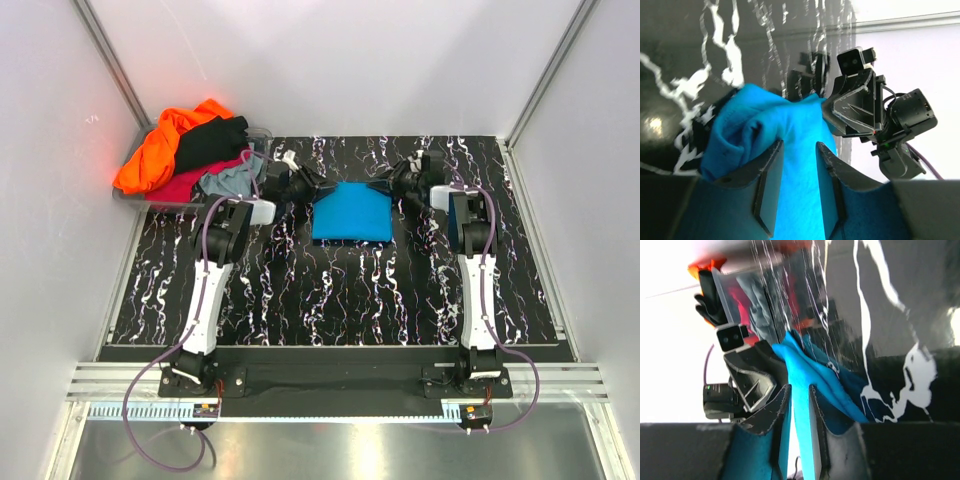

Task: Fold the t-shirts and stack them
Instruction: Fold the tshirt, then neatly place the folded tshirt to the corner

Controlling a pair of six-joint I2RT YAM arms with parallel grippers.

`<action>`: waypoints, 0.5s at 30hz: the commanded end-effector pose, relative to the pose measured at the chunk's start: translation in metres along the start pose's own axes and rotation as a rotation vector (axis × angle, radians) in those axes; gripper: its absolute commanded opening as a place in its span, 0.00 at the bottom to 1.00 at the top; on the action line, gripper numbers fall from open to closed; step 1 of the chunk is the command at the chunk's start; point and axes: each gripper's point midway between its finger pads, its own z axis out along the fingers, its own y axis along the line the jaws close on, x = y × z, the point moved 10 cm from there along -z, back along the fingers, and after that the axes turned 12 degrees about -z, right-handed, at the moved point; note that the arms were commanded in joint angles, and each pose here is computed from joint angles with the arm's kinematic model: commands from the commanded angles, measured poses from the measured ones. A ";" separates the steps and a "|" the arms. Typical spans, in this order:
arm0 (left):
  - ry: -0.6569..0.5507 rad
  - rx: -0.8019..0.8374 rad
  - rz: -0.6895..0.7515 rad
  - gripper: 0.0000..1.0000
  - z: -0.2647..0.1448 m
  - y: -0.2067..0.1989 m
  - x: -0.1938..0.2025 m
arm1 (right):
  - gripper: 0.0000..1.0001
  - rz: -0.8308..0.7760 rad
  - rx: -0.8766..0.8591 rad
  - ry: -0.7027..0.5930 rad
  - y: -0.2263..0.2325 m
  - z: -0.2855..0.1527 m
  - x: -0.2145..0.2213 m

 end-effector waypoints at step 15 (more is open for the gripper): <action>0.027 -0.062 0.219 0.43 -0.041 -0.094 -0.040 | 0.47 -0.173 0.173 -0.096 0.073 -0.074 -0.063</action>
